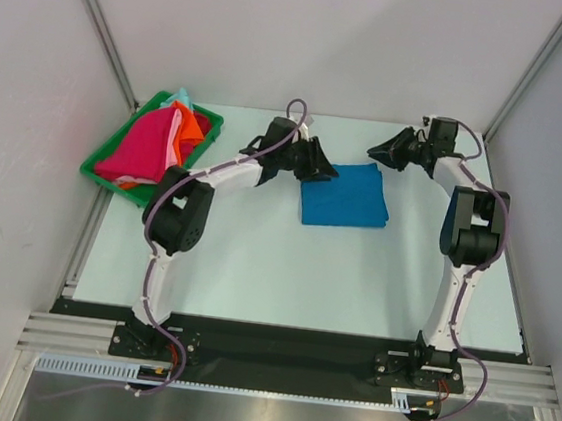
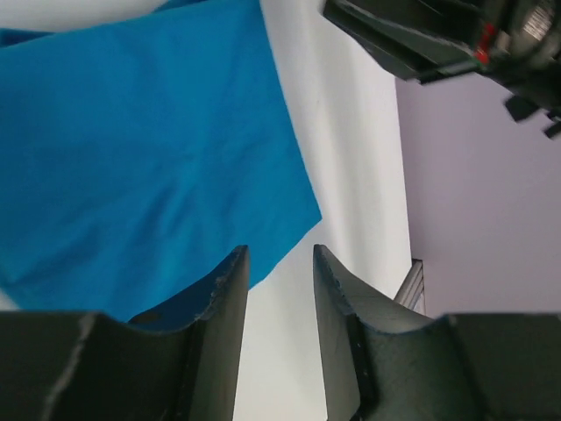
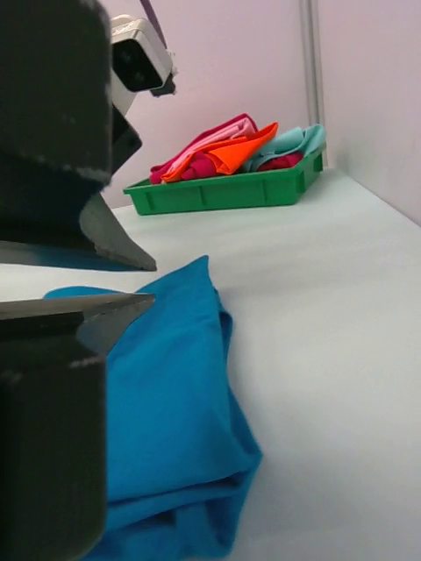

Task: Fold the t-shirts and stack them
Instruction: Fold the tshirt

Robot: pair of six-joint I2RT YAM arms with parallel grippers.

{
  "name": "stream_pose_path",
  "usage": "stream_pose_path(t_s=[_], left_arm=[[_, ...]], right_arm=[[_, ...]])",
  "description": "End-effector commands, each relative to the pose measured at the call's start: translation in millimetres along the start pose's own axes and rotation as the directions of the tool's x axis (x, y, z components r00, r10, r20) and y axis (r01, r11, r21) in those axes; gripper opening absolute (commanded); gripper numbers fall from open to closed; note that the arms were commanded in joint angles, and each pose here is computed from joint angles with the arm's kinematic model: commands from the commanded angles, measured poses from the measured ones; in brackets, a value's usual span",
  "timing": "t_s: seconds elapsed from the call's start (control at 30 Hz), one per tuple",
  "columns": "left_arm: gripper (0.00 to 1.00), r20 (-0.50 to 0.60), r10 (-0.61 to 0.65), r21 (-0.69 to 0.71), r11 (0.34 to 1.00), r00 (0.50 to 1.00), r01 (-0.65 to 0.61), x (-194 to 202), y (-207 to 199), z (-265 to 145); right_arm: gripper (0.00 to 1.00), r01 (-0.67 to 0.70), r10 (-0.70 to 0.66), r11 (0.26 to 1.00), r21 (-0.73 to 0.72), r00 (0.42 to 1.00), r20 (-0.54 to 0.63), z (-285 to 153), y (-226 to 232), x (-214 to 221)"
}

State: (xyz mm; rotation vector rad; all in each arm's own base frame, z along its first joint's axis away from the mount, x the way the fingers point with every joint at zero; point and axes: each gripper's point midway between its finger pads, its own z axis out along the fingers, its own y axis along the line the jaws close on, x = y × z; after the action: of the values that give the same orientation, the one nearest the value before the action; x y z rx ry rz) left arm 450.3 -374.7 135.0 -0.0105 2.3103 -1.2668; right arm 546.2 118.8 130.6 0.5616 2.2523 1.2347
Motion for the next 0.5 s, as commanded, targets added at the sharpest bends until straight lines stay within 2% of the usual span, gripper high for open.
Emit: stream_pose_path(t_s=[0.0, 0.07, 0.1, 0.17, 0.23, 0.47], left_arm=[[0.4, 0.064, 0.003, 0.126, 0.992, 0.998, -0.011, -19, -6, 11], [0.4, 0.093, -0.007, 0.133, 0.991, 0.996, -0.005, -27, 2, 16], [0.39, 0.086, -0.054, 0.12, 0.992, 0.995, 0.043, -27, 22, 24], [0.38, 0.113, -0.076, 0.145, 0.988, 0.991, 0.06, -36, 32, 31], [0.37, 0.123, -0.12, 0.133, 0.986, 0.985, 0.103, -40, 59, 42], [0.37, 0.164, -0.183, 0.128, 0.978, 0.969, 0.163, -65, 107, 65]], right_arm=[[0.19, -0.026, 0.03, 0.989, -0.144, 0.999, 0.03, 22, 11, -13], [0.16, -0.041, 0.047, 0.984, -0.171, 0.998, 0.028, 33, 12, -11], [0.15, -0.066, 0.07, 0.985, -0.161, 0.997, 0.02, 42, -1, -9], [0.15, -0.07, 0.076, 0.982, -0.173, 0.997, 0.023, 52, -4, -9], [0.14, -0.088, 0.092, 0.983, -0.161, 0.996, 0.021, 63, -21, -7], [0.14, -0.084, 0.094, 0.983, -0.163, 0.994, 0.055, 85, -62, -31]])
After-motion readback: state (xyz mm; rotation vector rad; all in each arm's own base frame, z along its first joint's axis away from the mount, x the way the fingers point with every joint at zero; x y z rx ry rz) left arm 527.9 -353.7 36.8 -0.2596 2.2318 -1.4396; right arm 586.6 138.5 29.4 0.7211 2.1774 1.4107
